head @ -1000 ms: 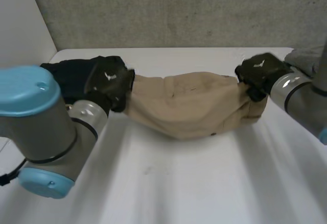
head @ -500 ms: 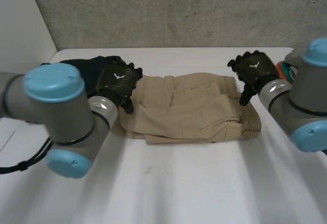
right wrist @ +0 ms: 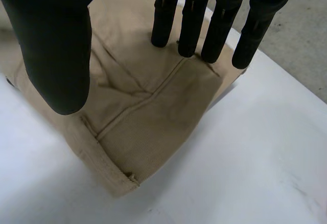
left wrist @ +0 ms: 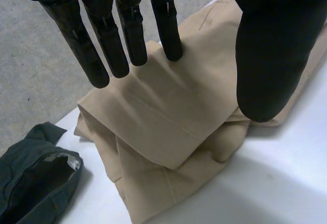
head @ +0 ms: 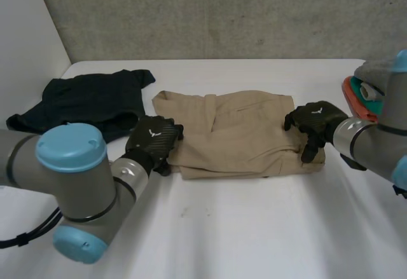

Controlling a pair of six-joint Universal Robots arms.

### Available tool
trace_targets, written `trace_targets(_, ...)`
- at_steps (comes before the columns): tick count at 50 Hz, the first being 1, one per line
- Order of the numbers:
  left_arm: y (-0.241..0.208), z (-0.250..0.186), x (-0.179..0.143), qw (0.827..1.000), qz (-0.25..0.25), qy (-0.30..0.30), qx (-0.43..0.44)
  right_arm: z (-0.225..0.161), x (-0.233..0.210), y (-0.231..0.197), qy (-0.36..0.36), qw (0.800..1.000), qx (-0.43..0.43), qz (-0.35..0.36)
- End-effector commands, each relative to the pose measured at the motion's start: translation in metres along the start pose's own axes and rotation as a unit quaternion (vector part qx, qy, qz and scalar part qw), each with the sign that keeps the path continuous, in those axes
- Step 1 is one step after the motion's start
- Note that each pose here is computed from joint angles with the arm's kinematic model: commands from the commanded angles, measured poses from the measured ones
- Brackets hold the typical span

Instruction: Fold the laundry.

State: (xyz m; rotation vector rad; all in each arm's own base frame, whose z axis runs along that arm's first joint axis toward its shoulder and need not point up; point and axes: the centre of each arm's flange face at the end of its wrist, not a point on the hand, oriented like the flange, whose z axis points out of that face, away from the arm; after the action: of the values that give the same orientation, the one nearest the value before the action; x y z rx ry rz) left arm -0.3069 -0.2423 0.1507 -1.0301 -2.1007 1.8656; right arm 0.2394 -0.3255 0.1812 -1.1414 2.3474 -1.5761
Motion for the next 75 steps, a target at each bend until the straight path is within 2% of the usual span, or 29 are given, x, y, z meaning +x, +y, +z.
trace_targets(1, 0.011, 0.019, 0.004, 1.0, 0.026, 0.0, -0.001, 0.021, -0.005, 0.016, 0.003, 1.0, 0.008, -0.011)
trace_targets(7, 0.018, 0.032, 0.003, 0.998, 0.064, -0.001, -0.004, 0.032, -0.005, 0.02, 0.013, 1.0, 0.023, -0.016)
trace_targets(13, 0.016, 0.032, 0.005, 0.998, 0.068, 0.0, -0.001, 0.032, -0.003, 0.017, 0.02, 0.999, 0.033, -0.019)
trace_targets(16, 0.004, 0.029, 0.002, 0.998, 0.064, -0.006, 0.011, 0.028, 0.001, 0.012, 0.025, 0.999, 0.038, -0.02)
trace_targets(22, -0.059, 0.004, -0.019, 0.994, 0.061, -0.035, 0.081, 0.007, 0.01, -0.013, 0.046, 0.996, 0.065, -0.03)
trace_targets(26, -0.093, -0.019, -0.03, 0.992, 0.062, -0.044, 0.106, -0.018, 0.016, -0.038, 0.06, 0.993, 0.087, -0.051)
trace_targets(31, -0.129, -0.052, -0.044, 0.99, 0.06, -0.05, 0.118, -0.079, 0.022, -0.082, 0.078, 0.985, 0.115, -0.101)
trace_targets(37, -0.147, -0.075, -0.051, 0.99, 0.058, -0.049, 0.115, -0.129, 0.02, -0.107, 0.094, 0.976, 0.128, -0.149)
trace_targets(40, -0.143, -0.077, -0.05, 0.993, 0.056, -0.044, 0.098, -0.135, 0.016, -0.104, 0.083, 0.977, 0.109, -0.162)
trace_targets(44, -0.123, -0.069, -0.044, 0.997, 0.055, -0.026, 0.054, -0.132, 0.008, -0.089, 0.055, 0.981, 0.066, -0.176)
trace_targets(49, -0.068, -0.026, -0.026, 0.998, 0.058, 0.008, -0.032, -0.087, 0.001, -0.054, 0.006, 0.985, 0.001, -0.172)
trace_targets(53, -0.045, 0.011, -0.02, 0.997, 0.059, 0.015, -0.054, -0.051, 0.004, -0.04, 0.0, 0.986, -0.011, -0.165)
trace_targets(55, -0.044, 0.025, -0.02, 0.997, 0.06, 0.011, -0.046, -0.037, 0.006, -0.035, 0.005, 0.986, -0.01, -0.166)
trace_targets(59, -0.066, 0.065, -0.032, 0.996, 0.077, -0.024, 0.029, 0.001, 0.021, -0.034, 0.062, 0.982, 0.019, -0.179)
trace_targets(62, -0.111, 0.085, -0.049, 0.981, 0.102, -0.081, 0.145, 0.021, 0.039, -0.056, 0.138, 0.967, 0.083, -0.195)
trace_targets(63, -0.141, 0.09, -0.06, 0.961, 0.115, -0.117, 0.222, 0.026, 0.046, -0.076, 0.18, 0.953, 0.137, -0.201)
trace_targets(66, -0.179, 0.091, -0.078, 0.921, 0.127, -0.176, 0.323, 0.025, 0.056, -0.112, 0.242, 0.92, 0.233, -0.203)
trace_targets(67, -0.201, 0.088, -0.094, 0.889, 0.128, -0.216, 0.383, 0.02, 0.062, -0.135, 0.278, 0.89, 0.3, -0.2)
trace_targets(70, -0.23, 0.076, -0.114, 0.841, 0.127, -0.262, 0.456, 0.003, 0.075, -0.169, 0.333, 0.837, 0.389, -0.193)
trace_targets(71, -0.241, 0.07, -0.121, 0.824, 0.128, -0.276, 0.477, -0.007, 0.08, -0.184, 0.356, 0.806, 0.433, -0.189)
trace_targets(73, -0.245, 0.067, -0.125, 0.821, 0.128, -0.28, 0.481, -0.012, 0.081, -0.192, 0.364, 0.789, 0.457, -0.19)
trace_targets(75, -0.243, 0.067, -0.125, 0.826, 0.126, -0.276, 0.475, -0.015, 0.081, -0.196, 0.365, 0.785, 0.464, -0.188)
